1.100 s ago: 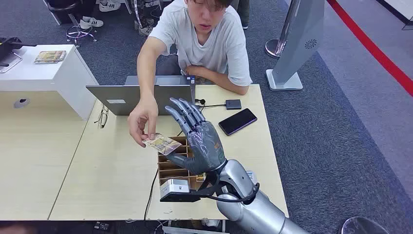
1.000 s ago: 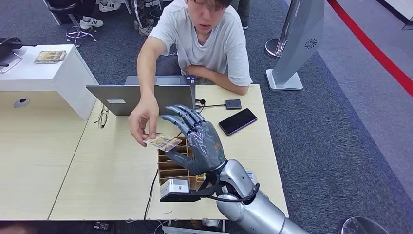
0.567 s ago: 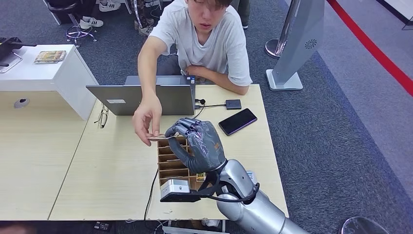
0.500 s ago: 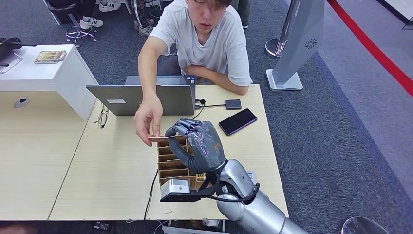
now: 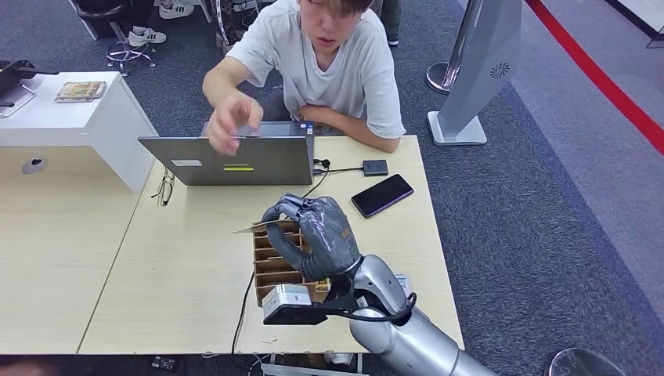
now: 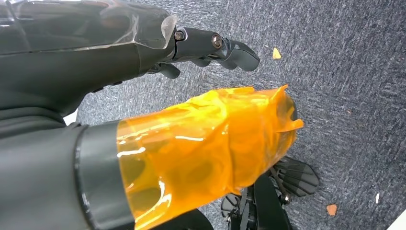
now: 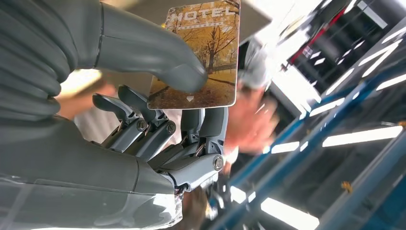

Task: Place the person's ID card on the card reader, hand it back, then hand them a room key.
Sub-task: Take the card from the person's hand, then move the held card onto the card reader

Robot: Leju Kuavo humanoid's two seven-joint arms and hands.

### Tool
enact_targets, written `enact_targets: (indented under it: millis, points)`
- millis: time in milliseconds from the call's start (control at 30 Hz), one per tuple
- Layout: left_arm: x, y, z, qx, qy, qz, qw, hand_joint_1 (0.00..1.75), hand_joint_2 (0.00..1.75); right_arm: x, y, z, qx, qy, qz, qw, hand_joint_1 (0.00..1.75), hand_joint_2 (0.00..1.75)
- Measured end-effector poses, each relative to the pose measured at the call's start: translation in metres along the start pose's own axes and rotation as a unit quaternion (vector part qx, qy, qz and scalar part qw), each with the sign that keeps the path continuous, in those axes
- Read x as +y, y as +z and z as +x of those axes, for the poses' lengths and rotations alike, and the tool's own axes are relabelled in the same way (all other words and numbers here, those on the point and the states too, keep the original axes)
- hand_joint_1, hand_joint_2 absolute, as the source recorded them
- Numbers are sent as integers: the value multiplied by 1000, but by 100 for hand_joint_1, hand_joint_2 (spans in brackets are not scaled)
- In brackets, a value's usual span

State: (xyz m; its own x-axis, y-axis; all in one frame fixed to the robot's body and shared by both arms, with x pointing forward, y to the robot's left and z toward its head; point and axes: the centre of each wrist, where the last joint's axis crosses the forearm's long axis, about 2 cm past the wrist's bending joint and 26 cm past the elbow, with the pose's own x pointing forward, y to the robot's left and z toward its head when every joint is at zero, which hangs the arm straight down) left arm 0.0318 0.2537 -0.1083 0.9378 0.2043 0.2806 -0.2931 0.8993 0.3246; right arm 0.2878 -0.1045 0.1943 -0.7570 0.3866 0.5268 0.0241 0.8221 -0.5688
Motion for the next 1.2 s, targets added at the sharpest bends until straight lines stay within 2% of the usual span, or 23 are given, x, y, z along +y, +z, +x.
enact_targets:
  millis: [400,667,933,1033,1200]
  points:
    - [0,0,-1,-1,9,5,1000,0,0,-3,-1,7,9,-145,34,989,175,175]
    - [0,0,-2,2,19,8,1000,0,0,-11,5,-5,34,-202,48,978,175,175]
    - [0,0,-3,15,48,12,999,0,0,-20,22,-25,73,-368,64,925,175,175]
    - [0,0,-3,21,60,15,998,0,0,-24,31,-33,87,-397,58,912,175,175]
    - [0,1,-3,27,74,18,997,0,0,-29,41,-43,104,-405,48,907,175,175]
